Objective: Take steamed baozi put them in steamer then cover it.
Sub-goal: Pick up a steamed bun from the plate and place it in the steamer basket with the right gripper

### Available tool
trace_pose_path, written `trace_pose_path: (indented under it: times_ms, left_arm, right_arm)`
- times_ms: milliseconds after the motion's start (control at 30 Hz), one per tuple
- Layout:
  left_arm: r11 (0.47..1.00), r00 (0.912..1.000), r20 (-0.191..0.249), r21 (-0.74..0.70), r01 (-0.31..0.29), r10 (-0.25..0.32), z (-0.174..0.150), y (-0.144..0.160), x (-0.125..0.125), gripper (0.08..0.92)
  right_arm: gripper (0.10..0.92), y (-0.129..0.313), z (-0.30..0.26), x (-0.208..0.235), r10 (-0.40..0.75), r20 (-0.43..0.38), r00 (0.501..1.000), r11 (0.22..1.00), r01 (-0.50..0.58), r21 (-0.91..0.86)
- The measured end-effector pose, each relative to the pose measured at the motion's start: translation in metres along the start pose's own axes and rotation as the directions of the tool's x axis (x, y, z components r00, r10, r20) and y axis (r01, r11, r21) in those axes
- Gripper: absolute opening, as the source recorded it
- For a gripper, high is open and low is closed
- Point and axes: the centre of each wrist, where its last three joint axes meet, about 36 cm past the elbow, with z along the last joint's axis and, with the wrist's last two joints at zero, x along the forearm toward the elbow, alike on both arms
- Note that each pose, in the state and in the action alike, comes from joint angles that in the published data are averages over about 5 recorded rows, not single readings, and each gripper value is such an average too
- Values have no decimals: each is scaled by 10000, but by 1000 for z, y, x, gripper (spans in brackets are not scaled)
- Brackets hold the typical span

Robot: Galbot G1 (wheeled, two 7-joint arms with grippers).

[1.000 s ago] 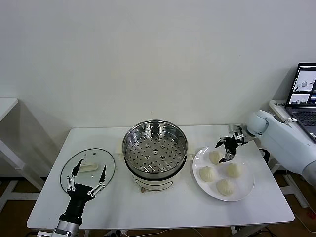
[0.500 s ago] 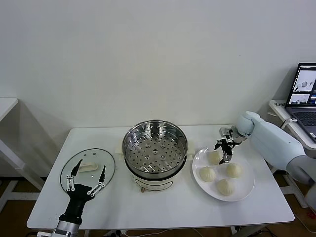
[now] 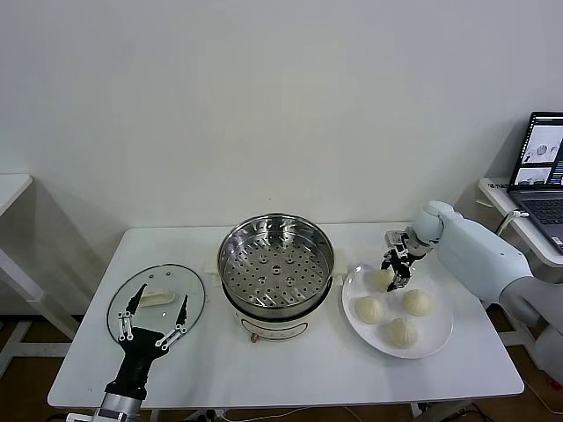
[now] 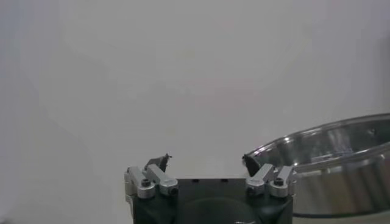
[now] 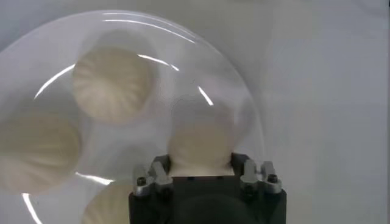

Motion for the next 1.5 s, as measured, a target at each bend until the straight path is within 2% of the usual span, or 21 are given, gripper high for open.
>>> trace_pose_path:
  times_ms: [200, 367, 533, 733, 967, 1133, 1300, 1500]
  left_arm:
    - [10000, 10000, 39, 17, -35, 35, -2, -1, -1, 823]
    - [10000, 9999, 93, 21, -77, 77, -4, -2, -2, 823]
    - [9999, 9999, 134, 37, -96, 96, -7, -2, -1, 823]
    - [10000, 9997, 215, 26, -70, 70, -10, -2, -1, 823]
    - [10000, 9996, 276, 23, -40, 39, -11, -1, -1, 823]
    - [10000, 9994, 333, 13, -9, 9, -12, -1, -2, 823]
    - [10000, 9994, 360, -10, -5, 6, -13, 0, -1, 823]
    - [10000, 9994, 357, -64, 15, -13, -13, 2, 0, 823]
  right_arm:
    - [651, -10, -18, 41, 310, 192, 9993, 9943, -328, 1010]
    - [659, -28, -62, 94, 722, 549, 9959, 9549, -849, 2844]
    - [675, -43, -116, 148, 1123, 896, 9896, 8574, -1421, 4947]
    - [679, -53, -184, 184, 1241, 1162, 9854, 6832, -1698, 7102]
    - [681, -55, -258, 185, 1075, 1089, 9882, 4671, -1469, 8719]
    - [701, -56, -296, 169, 997, 825, 9916, 3513, -1126, 9294]
    - [712, -57, -323, 147, 954, 498, 9942, 2778, -746, 9577]
    - [713, -58, -343, 120, 865, 171, 9961, 2313, -368, 9722]
